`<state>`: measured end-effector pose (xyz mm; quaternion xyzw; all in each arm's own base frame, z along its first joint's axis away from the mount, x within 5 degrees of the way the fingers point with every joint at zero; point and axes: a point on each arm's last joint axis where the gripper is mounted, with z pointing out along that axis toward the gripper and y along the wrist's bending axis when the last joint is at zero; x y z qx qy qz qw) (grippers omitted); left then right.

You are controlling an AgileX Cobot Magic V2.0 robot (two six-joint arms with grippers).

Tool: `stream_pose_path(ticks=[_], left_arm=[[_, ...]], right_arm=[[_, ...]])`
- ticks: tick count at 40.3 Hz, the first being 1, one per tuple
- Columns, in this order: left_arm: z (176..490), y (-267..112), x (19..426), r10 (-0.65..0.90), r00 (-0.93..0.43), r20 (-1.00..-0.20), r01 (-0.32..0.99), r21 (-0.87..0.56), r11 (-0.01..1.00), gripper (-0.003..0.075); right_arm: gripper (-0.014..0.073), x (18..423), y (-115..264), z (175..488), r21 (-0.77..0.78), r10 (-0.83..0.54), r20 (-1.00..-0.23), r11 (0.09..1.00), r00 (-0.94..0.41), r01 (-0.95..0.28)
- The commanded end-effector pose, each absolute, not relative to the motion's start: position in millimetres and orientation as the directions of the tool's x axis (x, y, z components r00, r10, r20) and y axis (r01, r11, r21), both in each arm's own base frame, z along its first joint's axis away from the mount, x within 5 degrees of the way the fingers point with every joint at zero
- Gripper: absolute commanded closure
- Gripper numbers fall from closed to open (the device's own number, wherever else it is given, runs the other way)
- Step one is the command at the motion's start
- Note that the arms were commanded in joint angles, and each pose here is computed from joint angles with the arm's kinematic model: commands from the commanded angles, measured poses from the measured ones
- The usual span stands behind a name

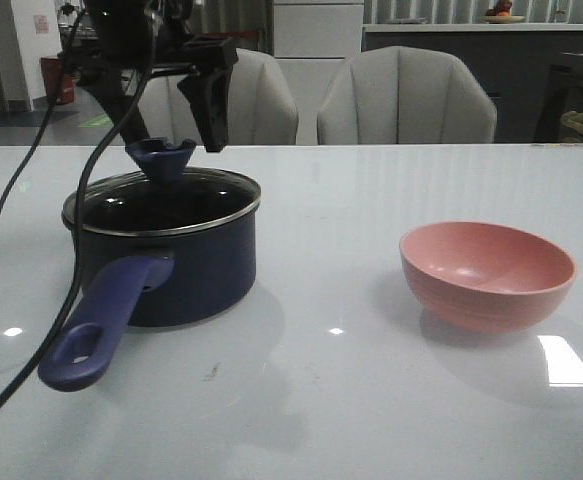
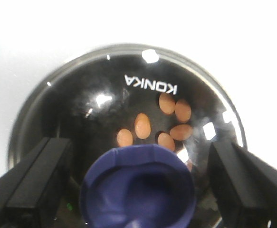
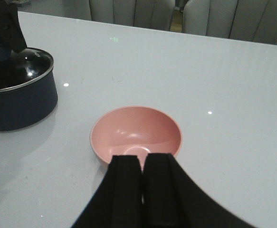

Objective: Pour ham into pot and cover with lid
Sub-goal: 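Open the left gripper and raise it off the lid knob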

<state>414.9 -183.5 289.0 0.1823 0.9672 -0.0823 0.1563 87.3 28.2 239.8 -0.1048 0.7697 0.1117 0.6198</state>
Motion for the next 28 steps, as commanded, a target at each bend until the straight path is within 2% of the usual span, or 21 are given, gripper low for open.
stream_pose_path(ticks=[1,7,14,20,28], left_arm=[[348.6,-174.7,393.8,0.306,-0.843,-0.443,0.387,-0.103,0.916,0.0118],[376.7,-167.7,378.1,0.301,-0.812,-0.5,0.397,-0.095,0.913,0.0118],[396.0,-156.3,351.1,0.326,-0.786,-0.525,0.426,-0.078,0.902,0.0118],[400.6,-143.2,320.3,0.329,-0.765,-0.553,0.436,-0.068,0.898,0.0118],[399.3,-120.8,270.8,0.302,-0.71,-0.636,0.43,-0.052,0.901,0.0118]], right_arm=[[0.045,89.7,26.5,255.2,0.04,0.006,-0.992,0.959,-0.122,-0.279],[0.045,89.7,26.5,255.2,0.04,0.006,-0.992,0.959,-0.122,-0.279],[0.045,89.7,26.5,255.2,0.04,0.006,-0.992,0.959,-0.122,-0.279],[0.045,89.7,26.5,255.2,0.04,0.006,-0.992,0.959,-0.122,-0.279],[0.045,89.7,26.5,255.2,0.04,0.006,-0.992,0.959,-0.122,-0.279]])
